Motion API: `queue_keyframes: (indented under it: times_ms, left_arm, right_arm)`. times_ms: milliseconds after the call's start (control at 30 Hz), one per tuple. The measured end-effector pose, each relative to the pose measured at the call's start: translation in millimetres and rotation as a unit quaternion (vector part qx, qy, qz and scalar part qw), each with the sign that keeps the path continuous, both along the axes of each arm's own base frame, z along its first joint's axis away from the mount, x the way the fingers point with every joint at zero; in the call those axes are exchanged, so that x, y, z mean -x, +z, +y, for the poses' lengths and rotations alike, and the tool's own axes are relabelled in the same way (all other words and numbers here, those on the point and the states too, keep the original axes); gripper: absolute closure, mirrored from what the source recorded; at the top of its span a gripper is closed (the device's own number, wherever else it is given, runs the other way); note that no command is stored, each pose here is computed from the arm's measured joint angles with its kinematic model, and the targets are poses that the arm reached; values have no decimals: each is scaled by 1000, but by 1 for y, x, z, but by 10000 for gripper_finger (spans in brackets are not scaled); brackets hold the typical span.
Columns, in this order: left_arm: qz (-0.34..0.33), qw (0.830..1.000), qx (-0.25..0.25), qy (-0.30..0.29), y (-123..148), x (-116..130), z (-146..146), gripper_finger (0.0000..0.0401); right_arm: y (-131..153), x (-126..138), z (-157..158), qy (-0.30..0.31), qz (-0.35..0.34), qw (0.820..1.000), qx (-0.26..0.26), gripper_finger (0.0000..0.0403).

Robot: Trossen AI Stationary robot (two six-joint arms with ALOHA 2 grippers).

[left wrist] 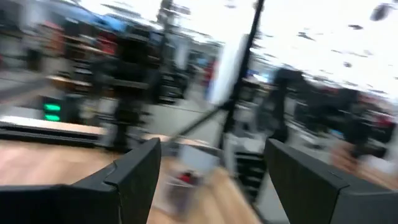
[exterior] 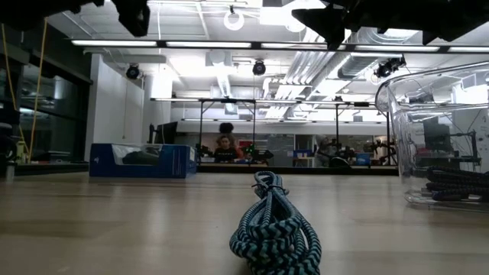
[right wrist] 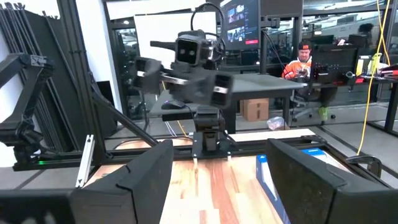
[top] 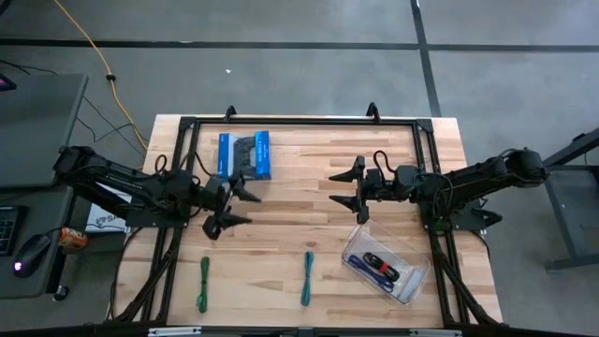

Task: Pick and place USB-C Cables
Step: Put the green charger cable into the transparent bin

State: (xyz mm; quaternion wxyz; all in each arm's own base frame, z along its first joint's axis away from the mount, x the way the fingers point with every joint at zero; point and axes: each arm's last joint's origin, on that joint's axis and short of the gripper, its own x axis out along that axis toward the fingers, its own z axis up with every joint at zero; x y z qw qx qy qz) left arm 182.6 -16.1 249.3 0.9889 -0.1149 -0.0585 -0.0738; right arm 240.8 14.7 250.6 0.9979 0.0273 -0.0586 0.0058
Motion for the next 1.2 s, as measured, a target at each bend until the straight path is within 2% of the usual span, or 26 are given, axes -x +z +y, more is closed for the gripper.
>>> queue_keyframes:
  times_ms: [100, 200, 333, 500, 633, 733, 900, 1200]
  left_arm:
    - [43, 997, -11, -64, 3, -6, -11, 133]
    - [123, 985, -33, -116, 1, -11, -28, 133]
    - [210, 959, -68, -179, -5, -15, -56, 133]
    - [275, 923, -112, -246, -17, -13, -93, 133]
    - [309, 889, -175, -288, -34, -6, -114, 133]
    - [361, 857, -203, -307, -51, 0, -122, 133]
    - [454, 803, -221, -315, -76, 11, -133, 133]
    - [513, 755, -247, -324, -101, 21, -148, 133]
  right_arm:
    - [0, 0, 0, 0, 0, 1000, 0, 153]
    - [0, 0, 0, 0, 0, 1000, 0, 153]
    - [0, 0, 0, 0, 0, 1000, 0, 153]
    - [0, 0, 0, 0, 0, 1000, -2, 153]
    - [0, 0, 0, 1, 0, 1000, -12, 153]
    - [0, 0, 0, 1, 1, 1000, -12, 153]
    - [-1, 0, 0, 1, 3, 1000, -12, 153]
    - [-1, 0, 0, 1, 7, 1000, -12, 153]
